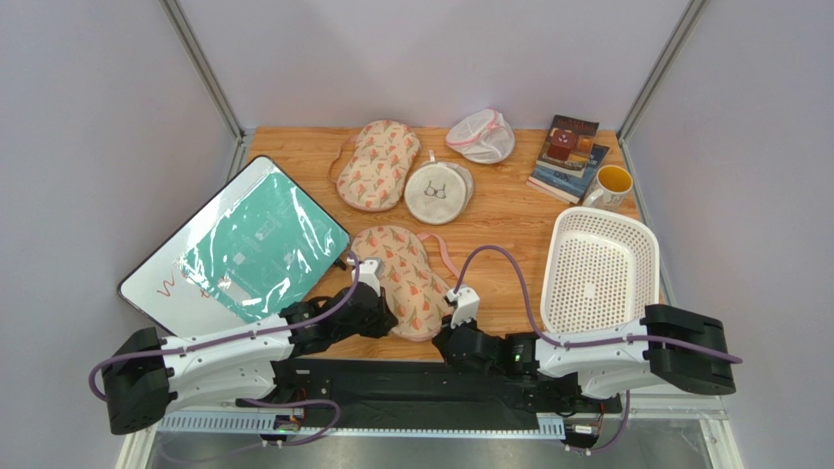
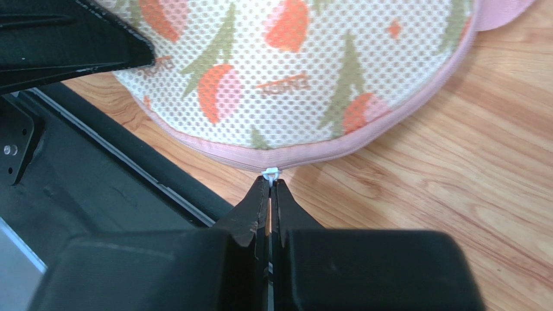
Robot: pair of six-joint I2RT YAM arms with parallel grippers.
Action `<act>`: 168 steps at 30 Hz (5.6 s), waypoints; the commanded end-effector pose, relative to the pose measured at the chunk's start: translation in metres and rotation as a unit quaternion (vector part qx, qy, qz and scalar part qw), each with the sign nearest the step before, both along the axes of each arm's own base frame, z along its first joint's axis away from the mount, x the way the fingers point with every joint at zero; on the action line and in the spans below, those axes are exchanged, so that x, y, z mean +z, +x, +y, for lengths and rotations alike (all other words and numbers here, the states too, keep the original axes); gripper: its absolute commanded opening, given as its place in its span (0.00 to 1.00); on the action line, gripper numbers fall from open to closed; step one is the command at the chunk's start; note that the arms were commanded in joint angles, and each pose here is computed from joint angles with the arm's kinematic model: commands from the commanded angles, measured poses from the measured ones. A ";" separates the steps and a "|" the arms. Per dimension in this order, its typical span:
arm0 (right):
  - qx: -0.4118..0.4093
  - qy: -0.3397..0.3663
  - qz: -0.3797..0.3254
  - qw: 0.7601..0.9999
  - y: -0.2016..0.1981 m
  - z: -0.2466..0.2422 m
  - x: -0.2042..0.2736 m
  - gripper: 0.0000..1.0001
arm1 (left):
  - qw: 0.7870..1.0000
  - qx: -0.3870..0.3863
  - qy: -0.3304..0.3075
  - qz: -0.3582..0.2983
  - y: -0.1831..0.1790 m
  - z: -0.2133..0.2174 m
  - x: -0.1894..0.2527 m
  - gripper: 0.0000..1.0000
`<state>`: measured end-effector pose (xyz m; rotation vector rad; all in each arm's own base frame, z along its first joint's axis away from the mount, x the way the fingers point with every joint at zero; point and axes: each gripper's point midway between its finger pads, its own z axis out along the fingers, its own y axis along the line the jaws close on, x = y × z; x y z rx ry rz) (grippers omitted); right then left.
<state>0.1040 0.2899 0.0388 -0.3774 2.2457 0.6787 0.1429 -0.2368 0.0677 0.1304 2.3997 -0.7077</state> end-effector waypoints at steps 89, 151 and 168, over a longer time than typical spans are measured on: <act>-0.007 0.043 0.031 0.999 -0.006 0.017 0.026 0.00 | 0.950 -0.259 0.105 -0.139 -0.037 -0.052 -0.037 0.76; 0.007 0.047 0.049 0.998 -0.013 0.005 0.034 0.00 | 0.948 -0.247 0.071 -0.185 -0.036 -0.082 0.011 0.81; 0.008 0.039 0.047 0.998 -0.015 0.004 0.032 0.00 | 0.955 -0.230 0.101 -0.160 -0.035 -0.072 -0.019 0.00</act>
